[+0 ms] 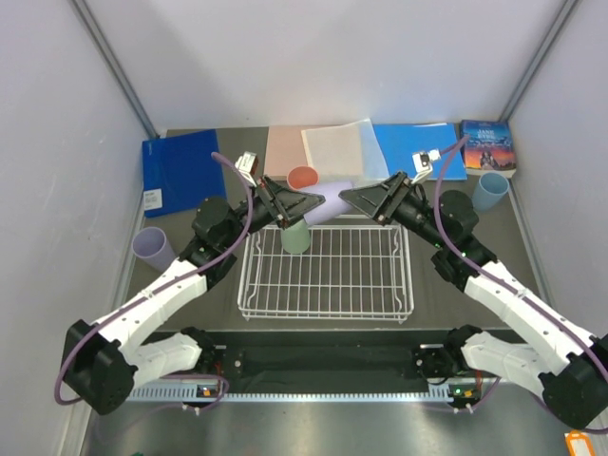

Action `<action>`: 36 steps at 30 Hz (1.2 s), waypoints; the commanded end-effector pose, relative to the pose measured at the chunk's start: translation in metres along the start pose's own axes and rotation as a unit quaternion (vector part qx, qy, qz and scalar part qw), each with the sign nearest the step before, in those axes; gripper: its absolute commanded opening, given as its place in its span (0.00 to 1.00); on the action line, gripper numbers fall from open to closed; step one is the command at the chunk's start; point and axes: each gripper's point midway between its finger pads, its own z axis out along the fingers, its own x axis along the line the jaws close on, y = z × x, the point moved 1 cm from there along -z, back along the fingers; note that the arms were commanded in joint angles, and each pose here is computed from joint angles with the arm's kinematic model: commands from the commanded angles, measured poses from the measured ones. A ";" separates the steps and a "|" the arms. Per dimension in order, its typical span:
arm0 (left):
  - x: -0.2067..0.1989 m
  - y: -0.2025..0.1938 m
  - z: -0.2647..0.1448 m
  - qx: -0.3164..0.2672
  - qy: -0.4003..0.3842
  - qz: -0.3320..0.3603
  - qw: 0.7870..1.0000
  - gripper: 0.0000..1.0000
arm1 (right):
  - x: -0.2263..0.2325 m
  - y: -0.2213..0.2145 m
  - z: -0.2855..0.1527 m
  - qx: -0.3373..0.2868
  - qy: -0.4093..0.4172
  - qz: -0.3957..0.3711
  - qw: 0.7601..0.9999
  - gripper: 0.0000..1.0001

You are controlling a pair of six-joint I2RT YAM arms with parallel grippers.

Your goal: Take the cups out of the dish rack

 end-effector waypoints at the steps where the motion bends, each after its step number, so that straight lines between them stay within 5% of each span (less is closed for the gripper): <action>1: -0.026 -0.003 -0.005 0.007 -0.038 0.028 0.999 0.00 | 0.013 0.001 -0.005 -0.004 0.022 -0.033 0.999 0.00; 4: -0.025 0.001 -0.008 -0.009 -0.021 0.040 0.999 0.00 | 0.011 0.005 -0.008 -0.011 -0.001 -0.051 0.999 0.00; 5: -0.023 0.004 -0.009 -0.017 -0.008 0.043 0.999 0.00 | 0.016 0.011 -0.011 -0.019 -0.006 -0.061 0.998 0.08; 6: -0.022 0.007 -0.010 -0.026 0.005 0.049 0.998 0.00 | 0.002 0.013 -0.013 -0.023 -0.047 -0.064 0.997 0.44; 8: -0.009 0.019 -0.012 -0.045 0.084 0.078 0.992 0.00 | 0.005 0.030 -0.018 -0.048 -0.083 -0.101 0.990 0.73; 9: -0.003 0.025 -0.012 -0.052 0.121 0.092 0.987 0.00 | -0.027 0.032 -0.029 -0.051 -0.176 -0.102 0.978 0.91; 11: 0.013 0.050 -0.031 -0.084 0.256 0.138 0.953 0.00 | -0.032 0.050 -0.038 -0.065 -0.245 -0.143 0.957 1.00; 13: 0.012 0.080 -0.045 -0.124 0.350 0.176 0.912 0.00 | -0.060 0.058 -0.061 -0.062 -0.351 -0.180 0.917 1.00; 14: 0.035 0.093 -0.077 -0.149 0.450 0.190 0.860 0.00 | -0.059 0.068 -0.063 -0.070 -0.371 -0.191 0.906 1.00; 16: 0.029 0.119 -0.095 -0.186 0.521 0.210 0.806 0.00 | -0.070 0.078 -0.078 -0.079 -0.422 -0.217 0.877 0.99; 17: 0.037 0.129 -0.130 -0.200 0.599 0.225 0.742 0.00 | -0.070 0.080 -0.081 -0.082 -0.430 -0.223 0.871 1.00; 18: 0.046 0.141 -0.139 -0.204 0.638 0.228 0.706 0.00 | -0.071 0.083 -0.084 -0.086 -0.438 -0.228 0.865 1.00; 21: 0.036 0.176 -0.180 -0.238 0.700 0.223 0.635 0.00 | -0.076 0.081 -0.088 -0.075 -0.448 -0.239 0.858 1.00; 23: 0.037 0.201 -0.217 -0.265 0.722 0.190 0.610 0.00 | -0.082 0.077 -0.086 -0.065 -0.451 -0.241 0.857 1.00; 24: 0.037 0.206 -0.221 -0.269 0.713 0.177 0.623 0.00 | -0.082 0.075 -0.084 -0.060 -0.449 -0.244 0.858 1.00; 26: 0.042 0.212 -0.242 -0.281 0.731 0.167 0.599 0.00 | -0.087 0.071 -0.082 -0.048 -0.449 -0.246 0.858 1.00; 36: 0.094 0.193 -0.284 -0.283 0.777 0.075 0.557 0.00 | -0.104 0.051 -0.059 -0.006 -0.420 -0.252 0.872 1.00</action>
